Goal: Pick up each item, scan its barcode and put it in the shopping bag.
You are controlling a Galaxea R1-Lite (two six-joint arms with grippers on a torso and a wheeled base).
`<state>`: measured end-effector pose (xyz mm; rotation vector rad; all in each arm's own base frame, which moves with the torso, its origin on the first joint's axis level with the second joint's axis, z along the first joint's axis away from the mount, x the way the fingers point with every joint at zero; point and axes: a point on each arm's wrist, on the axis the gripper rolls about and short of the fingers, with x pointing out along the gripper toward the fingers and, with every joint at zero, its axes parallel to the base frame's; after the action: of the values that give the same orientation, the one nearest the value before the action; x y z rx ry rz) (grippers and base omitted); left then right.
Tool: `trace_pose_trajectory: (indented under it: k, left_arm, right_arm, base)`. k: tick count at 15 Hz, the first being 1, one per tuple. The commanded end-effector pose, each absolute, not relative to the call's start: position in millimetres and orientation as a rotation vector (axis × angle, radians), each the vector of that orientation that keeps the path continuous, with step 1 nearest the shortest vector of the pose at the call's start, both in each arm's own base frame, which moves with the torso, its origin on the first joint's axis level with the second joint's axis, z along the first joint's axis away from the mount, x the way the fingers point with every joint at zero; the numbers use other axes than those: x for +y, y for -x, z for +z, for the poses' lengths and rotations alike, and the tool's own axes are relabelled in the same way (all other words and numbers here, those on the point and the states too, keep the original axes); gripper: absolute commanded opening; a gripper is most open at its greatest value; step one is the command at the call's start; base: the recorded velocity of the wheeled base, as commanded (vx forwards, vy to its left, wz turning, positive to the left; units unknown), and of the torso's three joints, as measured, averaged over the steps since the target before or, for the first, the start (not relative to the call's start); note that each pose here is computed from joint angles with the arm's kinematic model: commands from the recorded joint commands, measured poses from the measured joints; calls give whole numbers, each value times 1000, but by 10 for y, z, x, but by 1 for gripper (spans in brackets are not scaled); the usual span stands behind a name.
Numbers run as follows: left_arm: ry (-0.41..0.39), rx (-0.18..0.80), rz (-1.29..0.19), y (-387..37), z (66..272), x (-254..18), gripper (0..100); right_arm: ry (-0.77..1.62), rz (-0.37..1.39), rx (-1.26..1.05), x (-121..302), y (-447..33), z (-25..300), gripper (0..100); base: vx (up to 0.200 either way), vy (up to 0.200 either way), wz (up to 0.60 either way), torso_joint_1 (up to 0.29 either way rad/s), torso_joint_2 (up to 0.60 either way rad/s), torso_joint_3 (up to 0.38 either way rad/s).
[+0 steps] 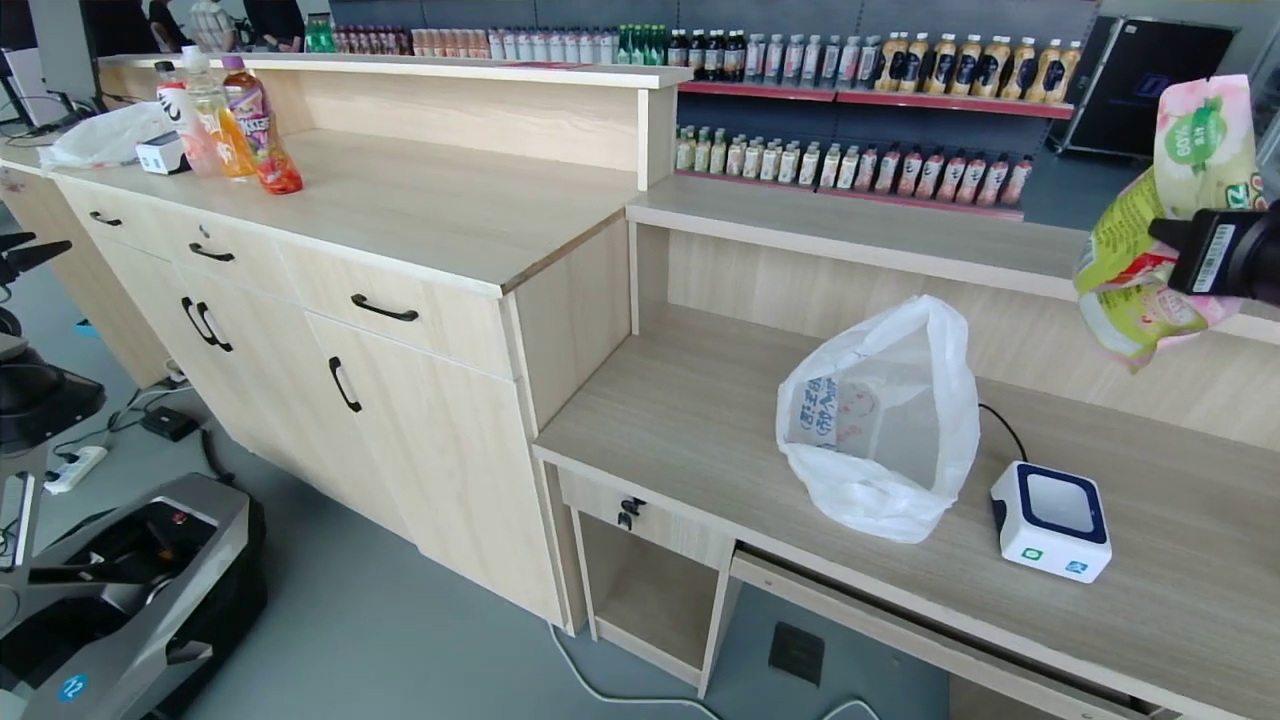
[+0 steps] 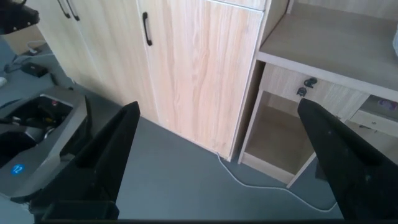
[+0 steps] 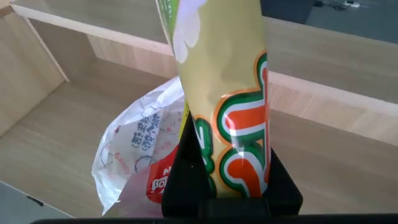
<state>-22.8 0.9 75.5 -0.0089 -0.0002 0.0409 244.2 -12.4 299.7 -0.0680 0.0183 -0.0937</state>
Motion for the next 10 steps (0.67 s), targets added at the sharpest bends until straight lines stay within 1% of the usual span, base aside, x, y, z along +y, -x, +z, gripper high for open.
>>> trace_pose_trajectory:
  k: [1,4,6,7,10]
  left_arm:
    - [9,0,41,228,755,9,100]
    - [9,0,40,228,755,8,100]
    - [9,0,41,228,755,9,100]
    - [9,0,41,228,755,9,100]
    - [9,0,41,228,755,9,100]
  right_arm:
    - [54,-109,109,-189,-2821,2779,0]
    - [29,-103,186,-199,-3155,2559,0]
    - [24,-74,240,-118,-3364,2458,0]
    - [5,-56,264,-77,-3446,2421,0]
    - [-92,39,263,154,-3665,2528,0]
  base:
    - [0,0,0,-139,364,203]
    - [0,0,0,-142,385,230]
    - [0,0,0,-168,410,247]
    - [0,0,0,-76,242,154]
    - [0,0,0,-30,90,56]
